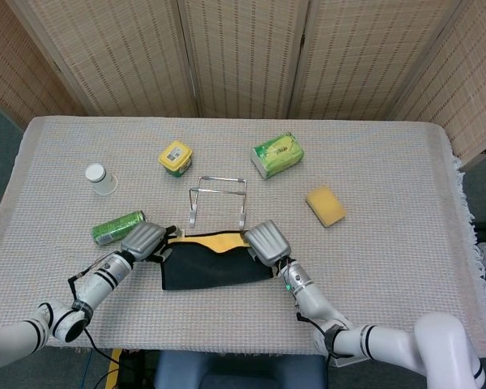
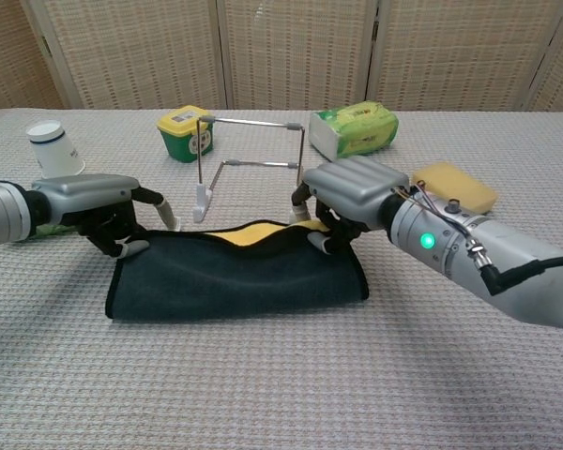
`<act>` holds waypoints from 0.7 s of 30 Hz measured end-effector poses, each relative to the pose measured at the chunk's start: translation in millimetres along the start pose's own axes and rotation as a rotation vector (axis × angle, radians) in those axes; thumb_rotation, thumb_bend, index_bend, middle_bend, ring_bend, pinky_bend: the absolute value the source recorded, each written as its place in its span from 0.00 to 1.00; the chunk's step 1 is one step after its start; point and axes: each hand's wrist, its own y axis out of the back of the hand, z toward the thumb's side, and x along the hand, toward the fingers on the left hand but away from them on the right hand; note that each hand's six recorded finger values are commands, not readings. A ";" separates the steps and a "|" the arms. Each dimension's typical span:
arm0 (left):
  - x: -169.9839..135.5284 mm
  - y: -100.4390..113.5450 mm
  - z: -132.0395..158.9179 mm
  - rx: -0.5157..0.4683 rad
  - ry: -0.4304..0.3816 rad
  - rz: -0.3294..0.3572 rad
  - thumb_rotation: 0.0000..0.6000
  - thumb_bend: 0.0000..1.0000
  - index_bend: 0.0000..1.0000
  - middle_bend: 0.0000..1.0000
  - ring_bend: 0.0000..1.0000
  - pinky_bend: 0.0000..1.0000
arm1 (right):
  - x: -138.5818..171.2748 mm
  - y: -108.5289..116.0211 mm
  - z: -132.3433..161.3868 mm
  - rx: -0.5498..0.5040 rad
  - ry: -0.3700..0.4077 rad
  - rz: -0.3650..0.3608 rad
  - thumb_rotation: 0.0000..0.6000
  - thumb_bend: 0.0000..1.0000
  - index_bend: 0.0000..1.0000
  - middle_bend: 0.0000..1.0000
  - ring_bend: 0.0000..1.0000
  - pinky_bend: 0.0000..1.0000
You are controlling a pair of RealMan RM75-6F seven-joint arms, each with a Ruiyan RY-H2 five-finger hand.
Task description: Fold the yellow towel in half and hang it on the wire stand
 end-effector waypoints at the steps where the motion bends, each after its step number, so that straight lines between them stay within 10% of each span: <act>1: -0.7 0.6 0.2 0.001 0.002 0.004 1.00 0.45 0.07 0.91 0.80 0.91 | -1.0 -0.1 0.2 0.002 0.001 -0.001 1.00 0.50 0.56 0.86 0.92 0.99; 21: -14.6 23.1 3.5 -0.019 0.063 0.109 1.00 0.31 0.00 0.90 0.79 0.91 | -18.9 -0.6 -8.4 0.011 -0.034 -0.016 1.00 0.51 0.56 0.86 0.92 0.99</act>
